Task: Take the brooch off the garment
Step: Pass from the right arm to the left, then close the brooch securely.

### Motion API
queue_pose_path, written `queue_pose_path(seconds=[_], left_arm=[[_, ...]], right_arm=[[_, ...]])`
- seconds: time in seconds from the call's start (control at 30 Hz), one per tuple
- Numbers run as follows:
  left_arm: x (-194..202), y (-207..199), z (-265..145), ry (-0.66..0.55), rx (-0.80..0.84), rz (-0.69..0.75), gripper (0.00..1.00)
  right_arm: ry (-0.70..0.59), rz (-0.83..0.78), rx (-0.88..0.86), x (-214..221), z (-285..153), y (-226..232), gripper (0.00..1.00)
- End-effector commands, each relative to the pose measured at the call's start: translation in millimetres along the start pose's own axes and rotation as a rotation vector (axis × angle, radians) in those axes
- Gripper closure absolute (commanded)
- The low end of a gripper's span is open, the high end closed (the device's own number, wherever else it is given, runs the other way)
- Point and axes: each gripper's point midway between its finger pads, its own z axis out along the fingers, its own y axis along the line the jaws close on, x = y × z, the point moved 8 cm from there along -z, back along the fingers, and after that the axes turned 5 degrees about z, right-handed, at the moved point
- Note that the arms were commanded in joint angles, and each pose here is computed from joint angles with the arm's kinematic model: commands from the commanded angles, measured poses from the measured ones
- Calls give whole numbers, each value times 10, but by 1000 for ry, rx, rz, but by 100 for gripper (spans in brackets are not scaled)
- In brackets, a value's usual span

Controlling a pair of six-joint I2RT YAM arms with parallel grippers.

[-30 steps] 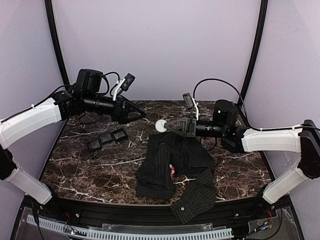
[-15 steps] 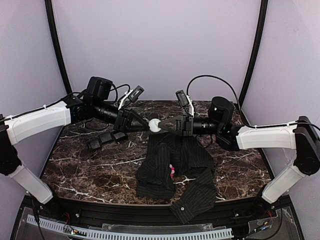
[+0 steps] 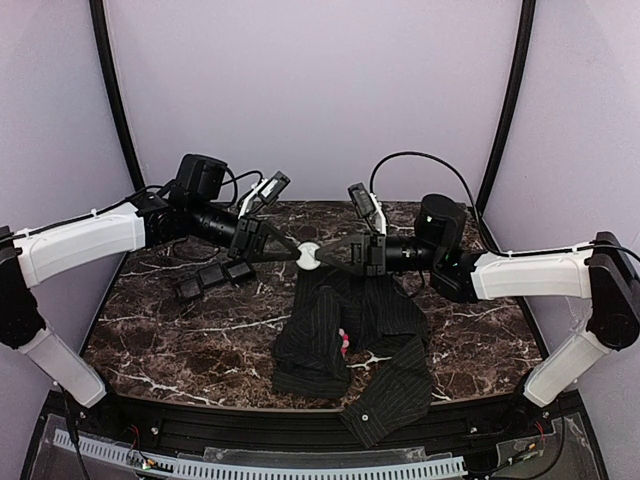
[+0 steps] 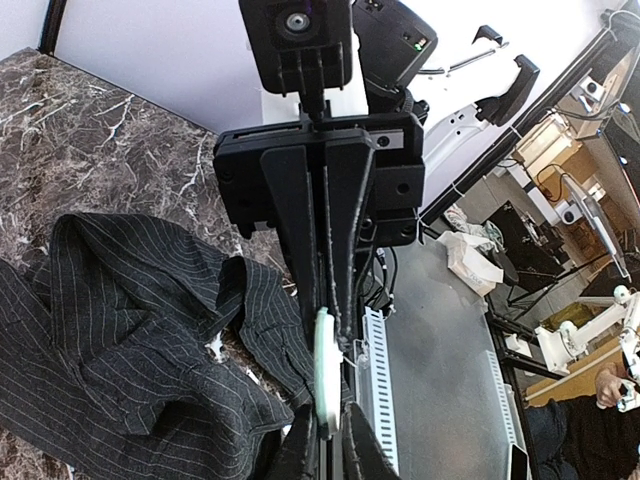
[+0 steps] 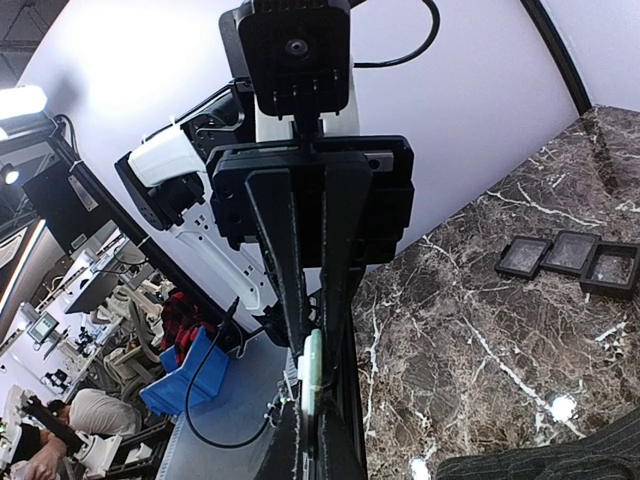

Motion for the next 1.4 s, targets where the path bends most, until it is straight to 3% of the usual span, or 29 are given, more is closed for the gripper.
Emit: queue_pose_path(seconds=[0.0, 0.23, 0.53, 0.7, 0.97, 1.37], left_arm=[[2, -30, 45, -2, 37, 10, 94], [8, -31, 61, -7, 40, 4, 99], [-41, -38, -8, -32, 24, 14, 99], [-49, -24, -17, -34, 22, 4, 99], [-51, 5, -23, -35, 18, -15, 99], [-47, 4, -20, -34, 23, -19, 99]], right_arm=[[8, -25, -21, -29, 68, 41, 100], [5, -29, -4, -21, 66, 36, 100], [-37, -70, 45, -28, -57, 135, 62], [-42, -77, 54, 11, -91, 171, 50], [9, -100, 116, 81, 19, 162, 47], [15, -103, 143, 89, 97, 116, 59]])
